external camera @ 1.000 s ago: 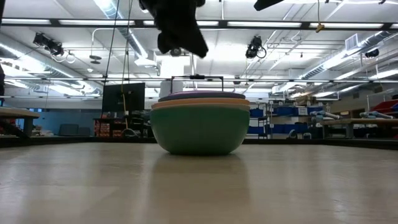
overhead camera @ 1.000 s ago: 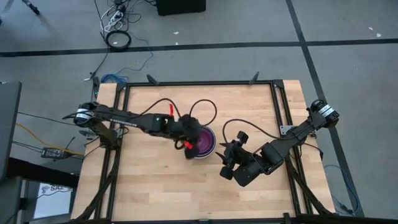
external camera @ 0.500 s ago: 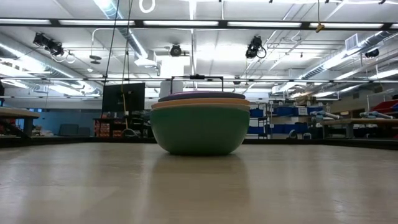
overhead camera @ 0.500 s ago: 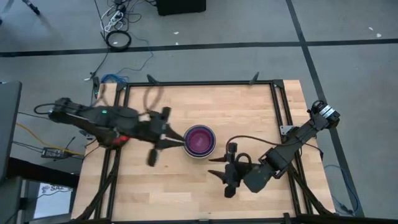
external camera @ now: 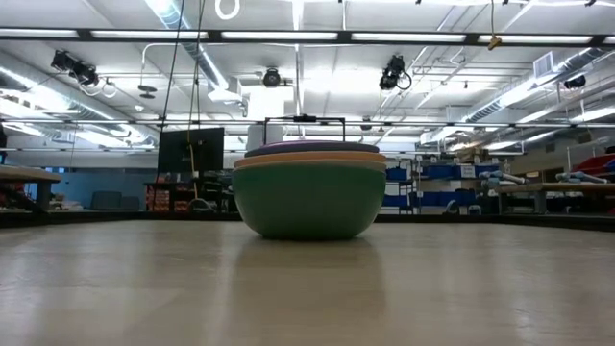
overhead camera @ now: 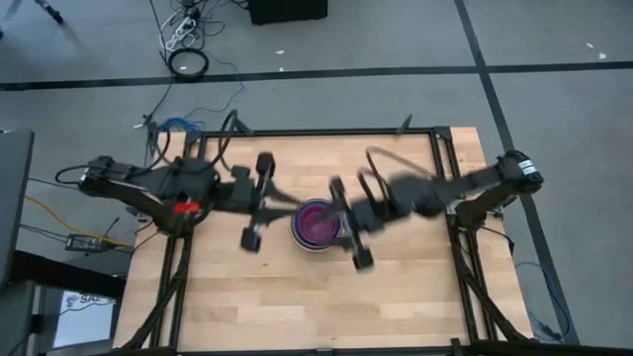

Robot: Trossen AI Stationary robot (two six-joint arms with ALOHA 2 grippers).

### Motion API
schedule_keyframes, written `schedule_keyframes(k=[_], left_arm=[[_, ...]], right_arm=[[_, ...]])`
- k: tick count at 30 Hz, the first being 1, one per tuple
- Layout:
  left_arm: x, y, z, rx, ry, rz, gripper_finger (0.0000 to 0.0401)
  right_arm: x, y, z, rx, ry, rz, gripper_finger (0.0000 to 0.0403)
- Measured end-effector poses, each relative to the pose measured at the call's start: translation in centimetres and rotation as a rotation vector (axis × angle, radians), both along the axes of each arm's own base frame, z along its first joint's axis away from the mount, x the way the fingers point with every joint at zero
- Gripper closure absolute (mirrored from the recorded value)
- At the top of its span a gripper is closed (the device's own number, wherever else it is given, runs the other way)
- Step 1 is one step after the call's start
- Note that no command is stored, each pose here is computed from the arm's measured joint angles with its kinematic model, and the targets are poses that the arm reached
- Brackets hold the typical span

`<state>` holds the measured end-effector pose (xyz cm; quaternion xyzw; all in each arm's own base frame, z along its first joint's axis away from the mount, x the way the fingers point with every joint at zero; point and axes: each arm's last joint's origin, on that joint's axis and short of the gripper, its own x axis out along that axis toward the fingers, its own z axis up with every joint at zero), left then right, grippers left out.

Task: Nest bowls inside each other
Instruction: Return to Home Position

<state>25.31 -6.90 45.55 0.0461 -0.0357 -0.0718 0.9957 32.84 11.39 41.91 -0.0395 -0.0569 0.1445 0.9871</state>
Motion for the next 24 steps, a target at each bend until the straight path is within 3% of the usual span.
schedule_keyframes(k=[4,7,10,17,24], left_arm=[[0.7,3.6,0.0,0.017,-0.002,0.141,0.0332],[0.0,6.2,0.1,0.023,0.024,0.242,0.0332],[-2.2,8.1,1.0,0.019,0.017,0.316,0.0332],[-9.6,8.2,3.0,0.02,-0.035,0.336,0.0332],[-16.8,7.7,3.7,-0.033,-0.117,0.311,0.0332]], right_arm=[[0.7,-6.3,2.1,0.004,0.059,0.047,0.0238],[-0.8,-10.3,4.8,0.003,0.054,0.029,0.0238],[-3.0,-12.9,6.4,0.003,0.058,0.034,0.0237],[-10.5,-12.8,9.8,-0.051,-0.05,0.048,0.0238],[-17.0,-12.0,9.9,-0.023,-0.129,0.055,0.0238]])
